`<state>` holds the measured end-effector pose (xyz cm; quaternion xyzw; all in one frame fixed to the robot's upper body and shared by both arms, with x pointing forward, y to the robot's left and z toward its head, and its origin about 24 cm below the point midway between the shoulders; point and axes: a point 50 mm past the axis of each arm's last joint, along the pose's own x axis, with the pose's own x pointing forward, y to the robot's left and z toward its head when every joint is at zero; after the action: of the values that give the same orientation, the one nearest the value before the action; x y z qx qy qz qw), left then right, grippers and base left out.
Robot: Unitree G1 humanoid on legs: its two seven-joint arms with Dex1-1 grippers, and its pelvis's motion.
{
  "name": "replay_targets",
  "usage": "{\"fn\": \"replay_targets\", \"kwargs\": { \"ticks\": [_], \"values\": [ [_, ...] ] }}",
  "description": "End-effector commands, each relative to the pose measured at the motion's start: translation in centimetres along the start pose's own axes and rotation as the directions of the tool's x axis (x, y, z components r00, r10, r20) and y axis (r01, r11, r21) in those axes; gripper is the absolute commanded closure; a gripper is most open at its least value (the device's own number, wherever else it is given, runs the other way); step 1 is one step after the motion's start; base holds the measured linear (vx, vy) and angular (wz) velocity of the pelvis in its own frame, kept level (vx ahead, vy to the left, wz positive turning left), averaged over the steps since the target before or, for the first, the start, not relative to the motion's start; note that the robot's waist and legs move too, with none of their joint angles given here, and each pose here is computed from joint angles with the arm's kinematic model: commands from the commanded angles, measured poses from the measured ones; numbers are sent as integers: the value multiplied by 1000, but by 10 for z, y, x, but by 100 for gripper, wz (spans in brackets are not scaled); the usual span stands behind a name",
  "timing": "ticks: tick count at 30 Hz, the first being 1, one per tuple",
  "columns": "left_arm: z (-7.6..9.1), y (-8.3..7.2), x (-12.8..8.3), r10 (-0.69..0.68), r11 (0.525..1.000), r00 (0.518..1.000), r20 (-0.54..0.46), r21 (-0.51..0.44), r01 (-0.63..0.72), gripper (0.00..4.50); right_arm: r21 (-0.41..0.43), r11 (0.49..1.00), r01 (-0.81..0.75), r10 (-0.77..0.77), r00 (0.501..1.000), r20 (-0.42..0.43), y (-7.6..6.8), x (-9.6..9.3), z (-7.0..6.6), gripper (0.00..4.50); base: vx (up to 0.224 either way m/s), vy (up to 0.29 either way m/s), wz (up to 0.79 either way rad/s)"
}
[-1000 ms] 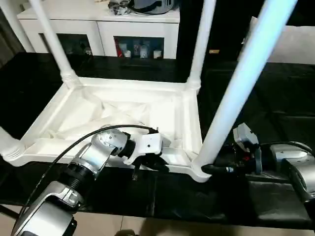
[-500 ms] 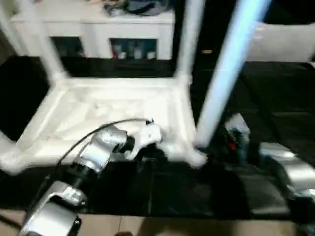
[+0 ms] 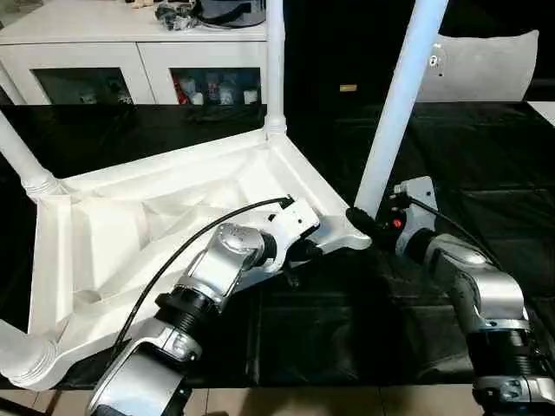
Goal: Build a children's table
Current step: Rotate leg to tighten
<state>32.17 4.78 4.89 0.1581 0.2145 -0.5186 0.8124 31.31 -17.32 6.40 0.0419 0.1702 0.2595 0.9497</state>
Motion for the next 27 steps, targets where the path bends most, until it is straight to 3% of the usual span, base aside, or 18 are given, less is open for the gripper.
{"fn": "replay_targets", "kwargs": {
  "ticks": [1, 4, 5, 7, 11, 15, 18, 21, 23, 27],
  "values": [
    [15, -6, 1, -58, 996, 996, 71, 79, 52, 450, 15, 990, -143, 143, 990, -1, 16, 3, -4, 136, 0, 0, 0],
    [11, -3, -5, -80, 991, 995, 67, 108, 73, 450, -21, 988, -156, 156, 988, -10, 8, -3, -2, 104, 0, 0, 0],
    [5, 1, -14, -127, 982, 991, 40, 149, 119, 450, -105, 973, -205, 201, 978, -52, -1, -14, -1, 95, 0, 0, 0],
    [-1, 5, -20, -145, 975, 989, 7, 173, 142, 450, -169, 951, -258, 248, 965, -79, -5, -23, 1, 84, 0, 0, 0],
    [-6, 7, -26, -185, 961, 982, -25, 203, 186, 450, -200, 930, -310, 295, 950, -98, -9, -31, 5, 52, 0, 0, 0],
    [-14, 7, -39, -296, 910, 952, -76, 279, 306, 450, -226, 855, -468, 443, 883, -154, -11, -45, 10, 52, 0, 0, 0],
    [-12, 6, -44, -353, 883, 933, -71, 304, 357, 450, -236, 803, -547, 507, 835, -213, -9, -51, 7, 85, 0, 0, 0],
    [-13, 3, -48, -401, 851, 910, -103, 327, 412, 450, -203, 754, -625, 571, 776, -268, -7, -55, 3, 99, 0, 0, 0],
    [-16, 1, -50, -434, 822, 891, -136, 345, 453, 450, -177, 717, -675, 616, 731, -293, -3, -57, 1, 132, 0, 0, 0],
    [-16, 0, -51, -451, 805, 880, -148, 359, 473, 450, -171, 701, -693, 634, 714, -298, -1, -56, 1, 146, 0, 0, 0]
  ]
}}
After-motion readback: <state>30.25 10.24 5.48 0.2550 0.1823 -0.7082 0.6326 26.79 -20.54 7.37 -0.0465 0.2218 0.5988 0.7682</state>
